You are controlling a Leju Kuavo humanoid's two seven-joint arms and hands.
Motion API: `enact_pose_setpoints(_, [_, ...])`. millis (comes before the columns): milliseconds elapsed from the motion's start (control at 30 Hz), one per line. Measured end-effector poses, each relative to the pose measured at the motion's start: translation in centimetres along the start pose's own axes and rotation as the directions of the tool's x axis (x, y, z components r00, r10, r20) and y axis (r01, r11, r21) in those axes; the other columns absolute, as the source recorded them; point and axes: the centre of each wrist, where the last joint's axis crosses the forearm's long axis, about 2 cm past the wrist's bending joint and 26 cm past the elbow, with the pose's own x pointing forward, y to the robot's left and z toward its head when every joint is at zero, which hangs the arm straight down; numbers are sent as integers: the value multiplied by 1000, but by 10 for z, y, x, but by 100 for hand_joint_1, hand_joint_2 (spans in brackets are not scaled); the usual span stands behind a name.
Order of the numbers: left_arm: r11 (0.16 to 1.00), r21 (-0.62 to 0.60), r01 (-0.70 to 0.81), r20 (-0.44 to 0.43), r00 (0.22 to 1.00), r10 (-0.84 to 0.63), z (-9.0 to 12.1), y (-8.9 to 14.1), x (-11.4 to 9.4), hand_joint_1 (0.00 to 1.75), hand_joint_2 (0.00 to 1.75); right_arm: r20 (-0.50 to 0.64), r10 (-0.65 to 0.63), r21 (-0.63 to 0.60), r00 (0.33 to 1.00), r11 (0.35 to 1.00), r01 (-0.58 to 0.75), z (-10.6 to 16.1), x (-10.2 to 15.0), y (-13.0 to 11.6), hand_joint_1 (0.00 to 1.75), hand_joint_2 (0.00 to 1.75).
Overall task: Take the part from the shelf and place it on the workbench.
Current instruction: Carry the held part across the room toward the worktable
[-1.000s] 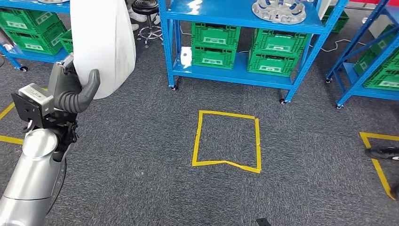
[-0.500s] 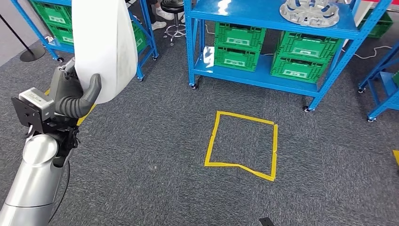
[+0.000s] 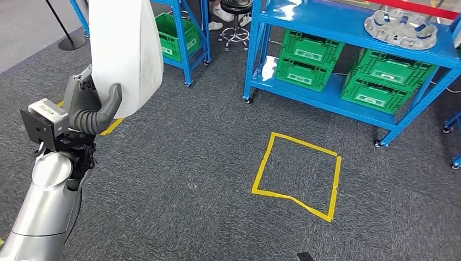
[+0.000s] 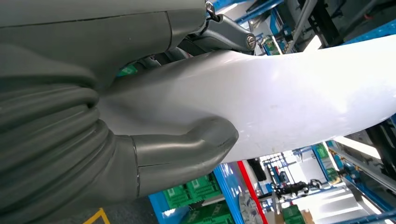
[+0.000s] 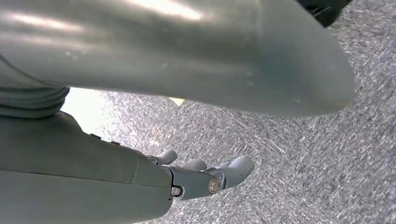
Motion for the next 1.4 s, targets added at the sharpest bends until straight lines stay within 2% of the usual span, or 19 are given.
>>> enact_pose_setpoints(433, [1000,-19,-2,1,1000,2,-4,-2,-1,175,175,0,-10,-5,1000,1000,10,0,0,0,0,0])
enact_pose_setpoints(667, [1000,-21,-1,-17,1000,1,1,-4,-4,175,175,4,12,3,1000,1000,-12,0,-3,1,0,0])
enact_pose_setpoints(900, [1000,0,32,-41,999,-32,16,10,-4,175,175,6,49,19,999,999,-49,0,-1,2,0,0])
enact_pose_setpoints(1067, [999,6,34,-61,998,-33,24,10,-6,175,175,-2,59,23,998,998,-59,0,-4,2,0,0])
enact_pose_setpoints(1400, [999,15,44,-58,997,-44,24,15,-5,175,175,-5,52,18,999,998,-52,0,1,0,0,0])
